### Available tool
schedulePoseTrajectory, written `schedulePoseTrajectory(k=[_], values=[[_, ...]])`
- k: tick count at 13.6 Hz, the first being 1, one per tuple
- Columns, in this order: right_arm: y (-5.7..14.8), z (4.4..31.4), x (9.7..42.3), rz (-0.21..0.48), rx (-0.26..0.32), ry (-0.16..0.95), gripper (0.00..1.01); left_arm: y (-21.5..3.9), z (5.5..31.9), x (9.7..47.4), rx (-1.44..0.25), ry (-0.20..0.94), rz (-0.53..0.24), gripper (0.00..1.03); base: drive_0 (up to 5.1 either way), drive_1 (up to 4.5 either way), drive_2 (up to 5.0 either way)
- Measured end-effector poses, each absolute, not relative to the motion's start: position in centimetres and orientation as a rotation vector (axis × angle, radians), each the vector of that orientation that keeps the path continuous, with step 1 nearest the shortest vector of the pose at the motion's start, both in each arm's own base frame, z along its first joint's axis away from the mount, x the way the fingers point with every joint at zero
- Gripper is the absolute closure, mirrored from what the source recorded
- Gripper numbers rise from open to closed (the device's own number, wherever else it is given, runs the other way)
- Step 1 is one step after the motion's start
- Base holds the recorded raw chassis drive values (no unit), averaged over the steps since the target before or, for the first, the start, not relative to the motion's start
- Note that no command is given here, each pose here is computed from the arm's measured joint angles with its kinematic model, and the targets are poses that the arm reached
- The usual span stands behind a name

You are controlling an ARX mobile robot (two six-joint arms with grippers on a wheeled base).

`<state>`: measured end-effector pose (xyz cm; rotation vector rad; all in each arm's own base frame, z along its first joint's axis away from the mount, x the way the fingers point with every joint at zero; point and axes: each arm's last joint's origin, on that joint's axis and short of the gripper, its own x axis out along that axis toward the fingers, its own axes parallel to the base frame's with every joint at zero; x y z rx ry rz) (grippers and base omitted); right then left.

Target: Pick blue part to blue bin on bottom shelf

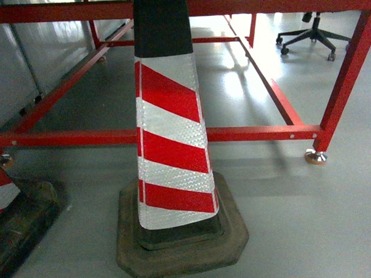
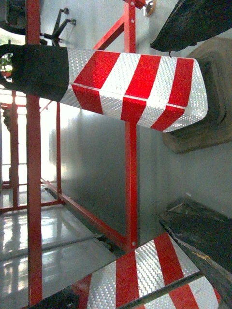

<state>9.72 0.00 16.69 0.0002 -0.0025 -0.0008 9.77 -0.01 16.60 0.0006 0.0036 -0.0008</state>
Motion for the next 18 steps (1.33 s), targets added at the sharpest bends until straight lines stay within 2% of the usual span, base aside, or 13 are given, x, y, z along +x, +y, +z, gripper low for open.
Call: schedulePoseTrajectory(k=[18], values=[[0.0,16.69,9.72,-0.001,0.0,-0.002,0.03,-0.01,16.6,9.77,0.001,0.004,-0.001,0.05,0.0,0.0,0.0]])
